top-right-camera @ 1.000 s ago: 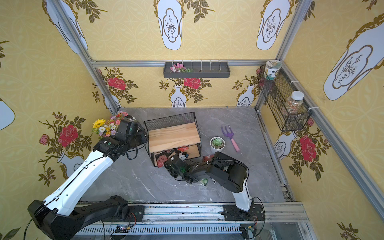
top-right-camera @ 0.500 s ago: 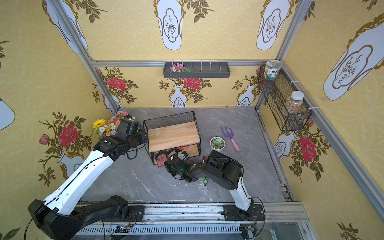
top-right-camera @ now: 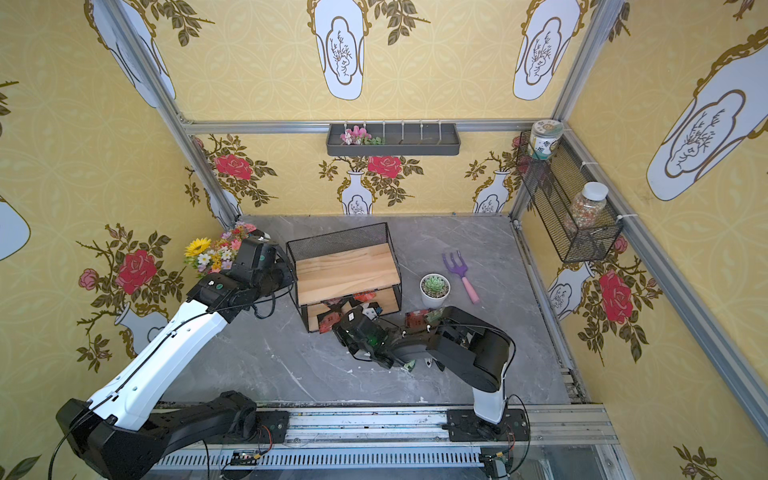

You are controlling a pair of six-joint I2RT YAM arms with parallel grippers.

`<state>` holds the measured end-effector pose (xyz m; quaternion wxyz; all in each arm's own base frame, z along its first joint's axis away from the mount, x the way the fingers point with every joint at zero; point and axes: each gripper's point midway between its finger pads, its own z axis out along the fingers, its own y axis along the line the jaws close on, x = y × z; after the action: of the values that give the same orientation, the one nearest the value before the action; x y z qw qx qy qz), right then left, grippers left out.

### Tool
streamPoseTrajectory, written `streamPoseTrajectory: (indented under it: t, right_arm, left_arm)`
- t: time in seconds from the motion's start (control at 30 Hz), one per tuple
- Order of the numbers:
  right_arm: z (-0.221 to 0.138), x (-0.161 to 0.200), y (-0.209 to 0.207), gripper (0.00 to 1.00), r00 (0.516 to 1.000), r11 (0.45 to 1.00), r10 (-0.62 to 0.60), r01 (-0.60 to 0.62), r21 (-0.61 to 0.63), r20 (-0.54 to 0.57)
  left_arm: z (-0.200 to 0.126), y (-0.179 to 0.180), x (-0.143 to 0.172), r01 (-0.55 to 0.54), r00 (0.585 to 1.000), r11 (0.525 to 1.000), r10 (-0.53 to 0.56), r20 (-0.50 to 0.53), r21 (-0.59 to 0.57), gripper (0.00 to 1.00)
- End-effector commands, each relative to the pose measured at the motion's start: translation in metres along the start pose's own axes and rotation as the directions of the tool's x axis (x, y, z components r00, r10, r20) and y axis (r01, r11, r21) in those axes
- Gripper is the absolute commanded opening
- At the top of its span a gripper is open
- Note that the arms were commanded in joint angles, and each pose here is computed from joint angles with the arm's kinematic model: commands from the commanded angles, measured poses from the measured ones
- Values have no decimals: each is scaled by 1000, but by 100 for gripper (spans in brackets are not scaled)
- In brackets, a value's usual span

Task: Remove the tea bags from the shelf
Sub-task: Pick up the tea bag from the shelf, then place the tea bag at the center of the board.

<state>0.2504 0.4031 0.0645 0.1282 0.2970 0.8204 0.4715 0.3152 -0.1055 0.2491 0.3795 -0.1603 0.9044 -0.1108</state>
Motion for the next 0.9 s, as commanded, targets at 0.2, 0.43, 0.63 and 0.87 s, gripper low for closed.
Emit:
streamPoseTrajectory:
  t: [0.2,0.43,0.63,0.87]
  right_arm:
    - [-46,43,8,0,958,986,-157,137,-99,-242]
    - [-48,91,-1,0,872,967,-255,229,-114,-418]
    - [-21,114,-13,0,841,964,-264,249,-96,-473]
    - [4,115,-34,0,850,968,-232,250,-26,-473]
  left_arm:
    - [1,-6,-9,-17,999,1000,16,42,20,0]
    - [1,-6,-10,-17,999,1000,16,46,21,0]
    - [0,-7,-10,-15,999,1000,14,46,26,0]
    - [0,-7,-10,-22,999,999,21,44,25,0]
